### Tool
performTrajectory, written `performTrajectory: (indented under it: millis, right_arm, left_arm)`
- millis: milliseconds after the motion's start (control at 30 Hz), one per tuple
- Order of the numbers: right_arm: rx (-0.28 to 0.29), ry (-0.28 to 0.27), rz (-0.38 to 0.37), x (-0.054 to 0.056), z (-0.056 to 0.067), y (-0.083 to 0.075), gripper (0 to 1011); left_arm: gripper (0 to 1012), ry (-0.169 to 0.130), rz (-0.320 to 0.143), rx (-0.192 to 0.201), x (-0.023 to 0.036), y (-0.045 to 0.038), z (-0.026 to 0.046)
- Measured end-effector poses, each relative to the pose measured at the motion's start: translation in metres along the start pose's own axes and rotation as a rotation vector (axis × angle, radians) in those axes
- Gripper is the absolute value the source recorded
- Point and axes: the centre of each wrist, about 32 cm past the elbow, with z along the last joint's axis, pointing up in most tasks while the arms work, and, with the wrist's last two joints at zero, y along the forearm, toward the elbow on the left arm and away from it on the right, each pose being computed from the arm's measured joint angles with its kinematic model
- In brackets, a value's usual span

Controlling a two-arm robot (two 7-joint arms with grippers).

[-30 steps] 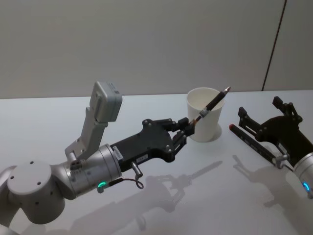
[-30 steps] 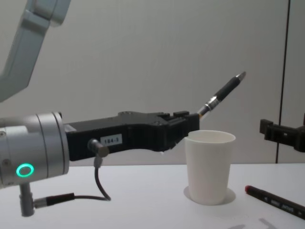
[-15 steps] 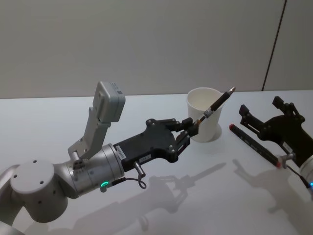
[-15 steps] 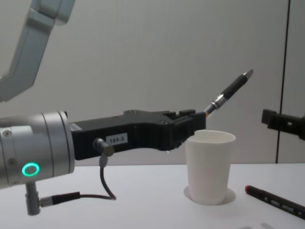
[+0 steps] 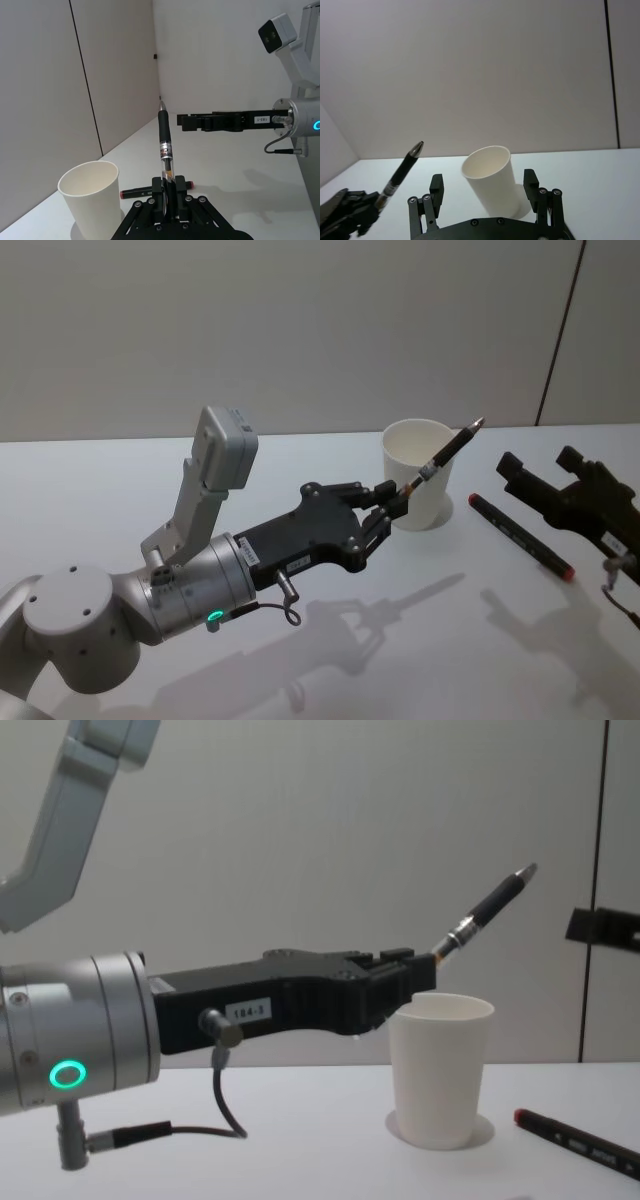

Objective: Place the pen into the pen holder.

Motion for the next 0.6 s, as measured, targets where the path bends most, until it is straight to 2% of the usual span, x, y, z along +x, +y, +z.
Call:
performTrajectory:
  millis: [100, 200, 233, 400, 433, 533, 567, 600]
  right_arm:
    - [-0.011, 0.040, 0.014, 0.000, 0.004, -0.004, 1002]
    - [-0.036, 0.122, 0.044, 0.000, 0.010, -0.009, 1002]
    - [-0.036, 0.122, 0.044, 0.000, 0.010, -0.009, 1002]
    - [-0.072, 0.244, 0.093, -0.001, 0.019, -0.015, 1002]
    - [-0.072, 0.244, 0.093, -0.001, 0.019, -0.015, 1002]
    - [-0.098, 0.326, 0.126, -0.003, 0.022, -0.016, 1002]
    - [-0.098, 0.326, 0.126, -0.003, 0.022, -0.016, 1002]
    - [-0.112, 0.370, 0.141, -0.005, 0.024, -0.016, 1002]
  left_arm:
    - [150, 0.000, 0.000, 0.000, 0.0000, -0.0001, -0.0001]
    - [150, 0.000, -0.001, 0.000, 0.0000, -0.0003, -0.0001]
    - [150, 0.000, -0.001, 0.000, 0.0000, -0.0003, -0.0001]
    - [150, 0.000, -0.002, -0.001, 0.0000, -0.0005, 0.0000]
    - [150, 0.000, -0.002, -0.001, 0.0000, -0.0005, 0.0000]
    - [150, 0.000, -0.002, -0.002, 0.0000, -0.0006, 0.0001]
    - [150, 0.000, -0.002, -0.002, 0.0000, -0.0006, 0.0001]
    - [150, 0.000, -0.002, -0.002, 0.0000, -0.0006, 0.0001]
